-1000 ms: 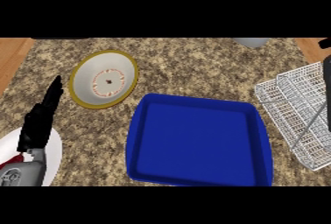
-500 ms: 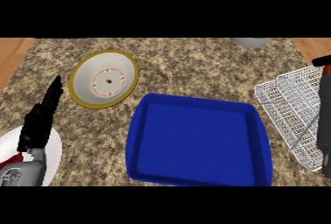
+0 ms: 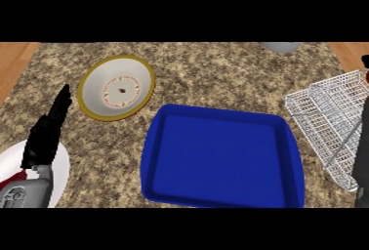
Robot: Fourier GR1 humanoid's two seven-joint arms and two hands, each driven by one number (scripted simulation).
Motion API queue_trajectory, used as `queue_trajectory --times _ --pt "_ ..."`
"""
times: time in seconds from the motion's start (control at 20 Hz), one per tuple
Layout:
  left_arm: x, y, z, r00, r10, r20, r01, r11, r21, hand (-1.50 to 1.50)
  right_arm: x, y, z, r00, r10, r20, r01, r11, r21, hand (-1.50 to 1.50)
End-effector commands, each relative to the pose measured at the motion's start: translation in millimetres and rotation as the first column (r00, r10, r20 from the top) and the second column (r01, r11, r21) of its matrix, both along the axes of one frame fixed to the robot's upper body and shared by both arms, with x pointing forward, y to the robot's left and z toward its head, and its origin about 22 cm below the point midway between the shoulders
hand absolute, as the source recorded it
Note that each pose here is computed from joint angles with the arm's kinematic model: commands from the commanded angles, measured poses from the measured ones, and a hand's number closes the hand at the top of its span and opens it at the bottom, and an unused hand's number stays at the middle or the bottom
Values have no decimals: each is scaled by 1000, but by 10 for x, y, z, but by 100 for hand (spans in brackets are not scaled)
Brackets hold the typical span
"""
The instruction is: Pick the tomato from the tray and place it in the tiered basket
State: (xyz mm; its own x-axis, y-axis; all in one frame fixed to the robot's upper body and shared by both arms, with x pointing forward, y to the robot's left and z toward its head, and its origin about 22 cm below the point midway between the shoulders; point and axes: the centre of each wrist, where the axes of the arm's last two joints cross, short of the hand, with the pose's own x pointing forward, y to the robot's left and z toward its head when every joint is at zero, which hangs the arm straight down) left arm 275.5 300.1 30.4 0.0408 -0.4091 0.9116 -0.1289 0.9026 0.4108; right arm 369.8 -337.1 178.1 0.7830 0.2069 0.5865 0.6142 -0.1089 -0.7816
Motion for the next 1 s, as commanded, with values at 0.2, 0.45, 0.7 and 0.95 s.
queue_trajectory --times 0.2,0.45,0.7,0.95 --pt "117 -1 8 1000 6 2 -6 1000 0 0 -455 188 307 968 -195 160 199 980 -8 -150" --pt "-14 -72 -51 1000 3 -13 -4 1000 -18 0 -950 322 271 936 -260 236 237 964 123 -150" --pt "-70 56 25 1000 12 -3 -12 1000 -4 0 -1626 467 402 930 -255 264 230 965 124 -150" --pt "46 -42 -43 1000 1 -8 -1 1000 -15 0 -2312 714 452 926 -193 326 176 981 81 -150"
